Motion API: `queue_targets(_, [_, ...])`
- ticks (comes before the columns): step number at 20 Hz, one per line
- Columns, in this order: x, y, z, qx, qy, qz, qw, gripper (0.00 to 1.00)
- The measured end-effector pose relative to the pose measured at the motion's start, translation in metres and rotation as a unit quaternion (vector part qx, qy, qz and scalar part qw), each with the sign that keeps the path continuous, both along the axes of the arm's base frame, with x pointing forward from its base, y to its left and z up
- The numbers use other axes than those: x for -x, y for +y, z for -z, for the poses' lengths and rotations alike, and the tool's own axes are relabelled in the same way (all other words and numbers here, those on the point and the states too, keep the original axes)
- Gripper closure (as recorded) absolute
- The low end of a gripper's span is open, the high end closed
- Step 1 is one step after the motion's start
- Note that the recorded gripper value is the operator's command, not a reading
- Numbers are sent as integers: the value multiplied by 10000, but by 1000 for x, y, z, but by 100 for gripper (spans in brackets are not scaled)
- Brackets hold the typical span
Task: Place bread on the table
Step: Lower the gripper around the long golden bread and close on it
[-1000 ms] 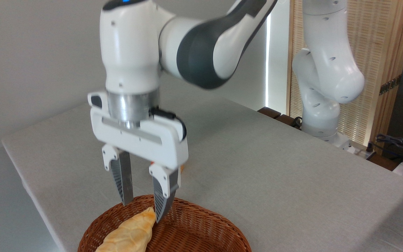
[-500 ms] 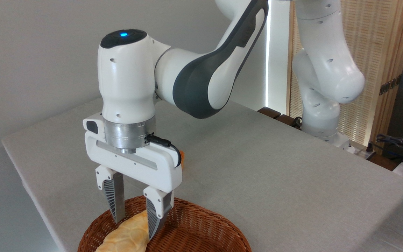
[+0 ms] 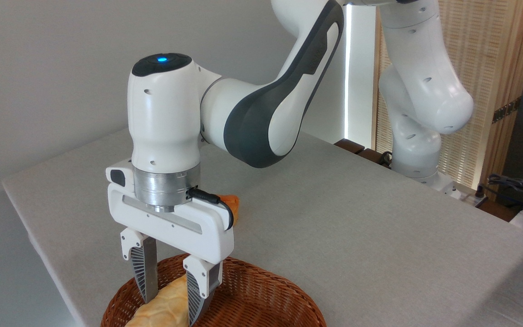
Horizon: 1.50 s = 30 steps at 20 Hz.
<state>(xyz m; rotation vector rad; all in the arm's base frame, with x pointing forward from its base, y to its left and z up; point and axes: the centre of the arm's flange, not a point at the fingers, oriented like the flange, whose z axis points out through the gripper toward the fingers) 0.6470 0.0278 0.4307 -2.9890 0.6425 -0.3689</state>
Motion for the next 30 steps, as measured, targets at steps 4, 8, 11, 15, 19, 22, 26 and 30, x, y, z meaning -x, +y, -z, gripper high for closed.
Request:
queue_targets(4, [-2, 0, 3, -23, -34, -1, 10000, 0])
queue_targets(8, [-3, -1, 6, -32, -26, 6, 10000, 0])
queue_targets(11, [-3, -4, 8, -34, -8, 25, 10000, 0])
queue_targets(15, [-4, -8, 12, -33, 9, 51, 10000, 0])
queue_targets(19, [-5, -8, 13, 35, 1, 12, 10000, 3])
queue_targets(22, [-5, -8, 13, 31, 7, 18, 10000, 43])
queue_targets(26, [-5, -8, 13, 28, 6, 24, 10000, 57])
queue_targets(30, [-5, -9, 13, 29, 4, 29, 10000, 57])
